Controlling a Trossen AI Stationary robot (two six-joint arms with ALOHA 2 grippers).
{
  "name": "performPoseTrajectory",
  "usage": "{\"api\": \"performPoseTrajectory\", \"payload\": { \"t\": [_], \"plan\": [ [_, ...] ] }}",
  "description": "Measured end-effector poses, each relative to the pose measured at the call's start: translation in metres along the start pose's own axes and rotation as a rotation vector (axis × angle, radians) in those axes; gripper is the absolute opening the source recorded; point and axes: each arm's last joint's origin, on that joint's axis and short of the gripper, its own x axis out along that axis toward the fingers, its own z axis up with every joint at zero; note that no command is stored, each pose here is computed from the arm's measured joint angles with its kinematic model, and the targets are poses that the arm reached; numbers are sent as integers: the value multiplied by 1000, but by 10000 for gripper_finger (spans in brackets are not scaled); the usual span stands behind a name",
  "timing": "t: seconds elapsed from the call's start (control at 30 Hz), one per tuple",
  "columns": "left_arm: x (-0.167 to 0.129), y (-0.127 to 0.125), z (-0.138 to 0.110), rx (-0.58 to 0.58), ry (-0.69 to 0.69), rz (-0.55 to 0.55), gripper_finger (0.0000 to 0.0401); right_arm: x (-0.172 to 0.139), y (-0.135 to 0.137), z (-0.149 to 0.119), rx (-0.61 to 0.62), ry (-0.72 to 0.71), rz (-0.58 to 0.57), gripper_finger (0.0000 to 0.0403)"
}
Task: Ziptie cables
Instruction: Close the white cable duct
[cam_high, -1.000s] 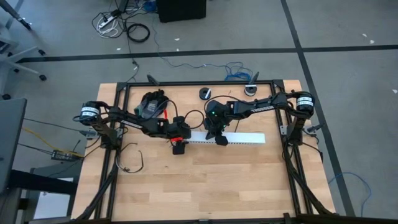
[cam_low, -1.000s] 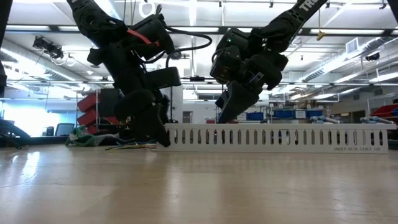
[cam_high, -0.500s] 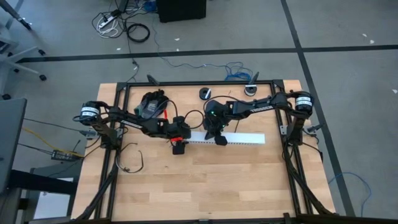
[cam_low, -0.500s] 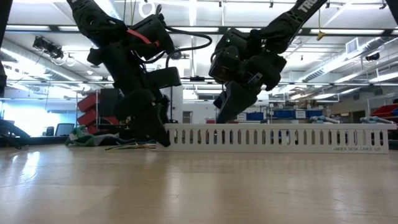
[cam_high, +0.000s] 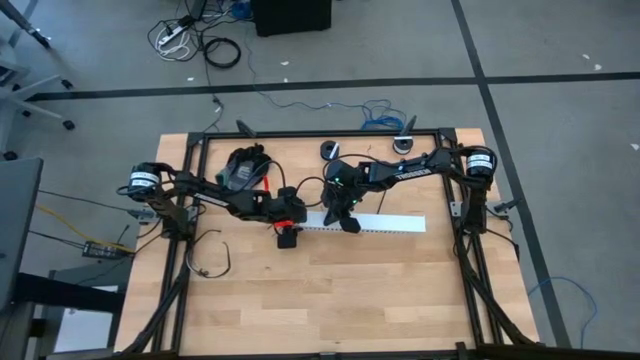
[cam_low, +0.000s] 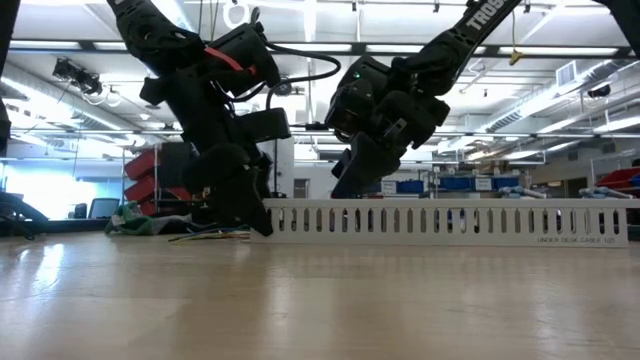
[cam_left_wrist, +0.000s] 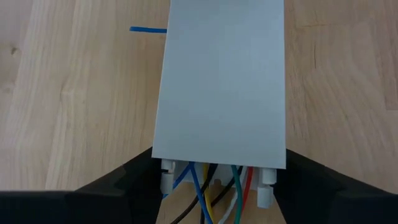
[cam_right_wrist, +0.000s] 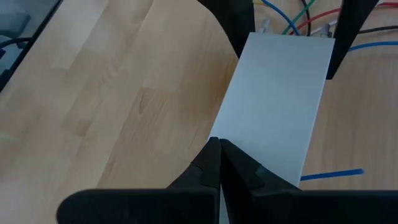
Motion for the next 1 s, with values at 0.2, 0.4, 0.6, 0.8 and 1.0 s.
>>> {"api": "performPoseTrajectory", "payload": {
  "t": [0.2, 0.4, 0.6, 0.8, 1.0],
  "plan": [
    [0, 0, -1, -13, 8, 8, 256, 0, 0, -2, 10, 17, -4, 0],
    [0, -1, -2, -8, 20, -31, 275, 0, 0, -3, 19, 32, -1, 0],
    [0, -2, -5, -1, 58, -48, 278, -1, 1, -4, 29, 46, 1, 0],
    [-1, -2, -8, -7, 84, -51, 278, -1, 1, -5, 30, 47, 1, 0],
    [-1, -2, -9, -8, 99, -53, 278, -1, 1, -5, 35, 47, 3, 0]
  ]
}}
